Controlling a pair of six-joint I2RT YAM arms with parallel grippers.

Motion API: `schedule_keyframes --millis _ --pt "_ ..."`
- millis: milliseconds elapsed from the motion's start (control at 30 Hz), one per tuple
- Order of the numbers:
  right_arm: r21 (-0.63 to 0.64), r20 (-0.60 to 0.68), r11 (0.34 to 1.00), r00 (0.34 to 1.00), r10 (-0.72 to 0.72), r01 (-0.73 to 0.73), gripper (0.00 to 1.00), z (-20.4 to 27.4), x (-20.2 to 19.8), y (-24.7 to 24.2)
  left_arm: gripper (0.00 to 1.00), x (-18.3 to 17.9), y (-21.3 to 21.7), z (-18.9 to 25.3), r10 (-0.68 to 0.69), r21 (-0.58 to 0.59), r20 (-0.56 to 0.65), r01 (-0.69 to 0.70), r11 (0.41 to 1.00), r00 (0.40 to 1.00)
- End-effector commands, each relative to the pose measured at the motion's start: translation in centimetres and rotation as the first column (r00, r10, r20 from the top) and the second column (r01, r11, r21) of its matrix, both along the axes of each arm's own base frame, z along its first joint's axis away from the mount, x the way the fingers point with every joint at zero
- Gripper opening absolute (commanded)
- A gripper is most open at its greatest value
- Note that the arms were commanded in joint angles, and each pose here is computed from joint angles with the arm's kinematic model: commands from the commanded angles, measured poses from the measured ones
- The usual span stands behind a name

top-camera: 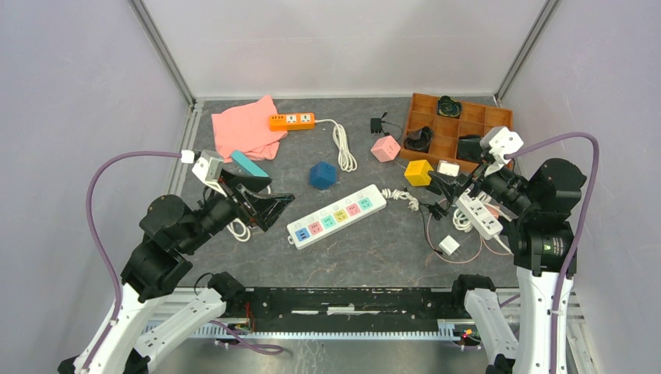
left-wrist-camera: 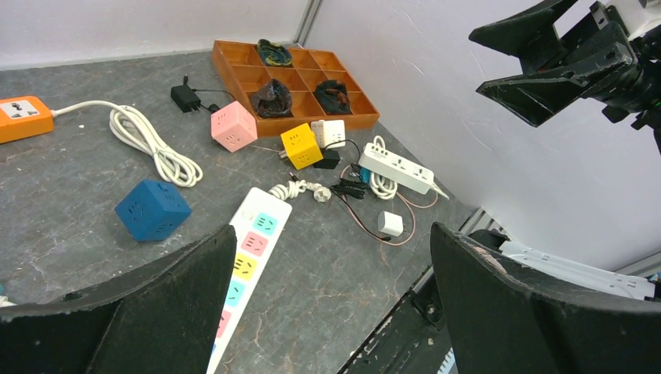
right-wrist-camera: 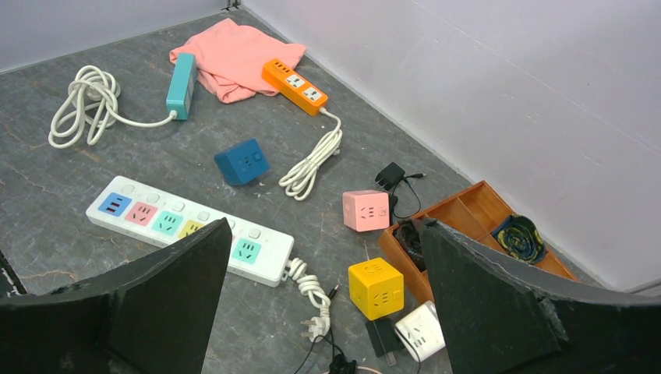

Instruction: Pull the plug off the socket

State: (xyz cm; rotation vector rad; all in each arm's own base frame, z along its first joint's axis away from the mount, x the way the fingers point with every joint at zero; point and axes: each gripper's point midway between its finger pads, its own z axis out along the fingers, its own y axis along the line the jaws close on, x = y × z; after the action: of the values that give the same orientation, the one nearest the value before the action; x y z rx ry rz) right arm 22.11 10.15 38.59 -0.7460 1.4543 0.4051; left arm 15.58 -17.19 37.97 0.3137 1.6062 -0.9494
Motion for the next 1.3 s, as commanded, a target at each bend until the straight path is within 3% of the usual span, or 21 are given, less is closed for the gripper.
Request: schedule_keyframes --millis 0,1267 --pt "-0.009 0.068 1.0 0.998 0.007 -0.006 0.98 2.18 -0.48 0.1 1.0 -0.05 0.29 0.73 0.008 -0.005 0.033 -0.007 1.0 0.999" --pt "-0.013 0.069 1.0 0.998 0.009 -0.008 0.98 2.15 -0.53 0.11 1.0 -0.07 0.3 0.63 0.008 -0.005 0.033 -0.007 1.0 0.999"
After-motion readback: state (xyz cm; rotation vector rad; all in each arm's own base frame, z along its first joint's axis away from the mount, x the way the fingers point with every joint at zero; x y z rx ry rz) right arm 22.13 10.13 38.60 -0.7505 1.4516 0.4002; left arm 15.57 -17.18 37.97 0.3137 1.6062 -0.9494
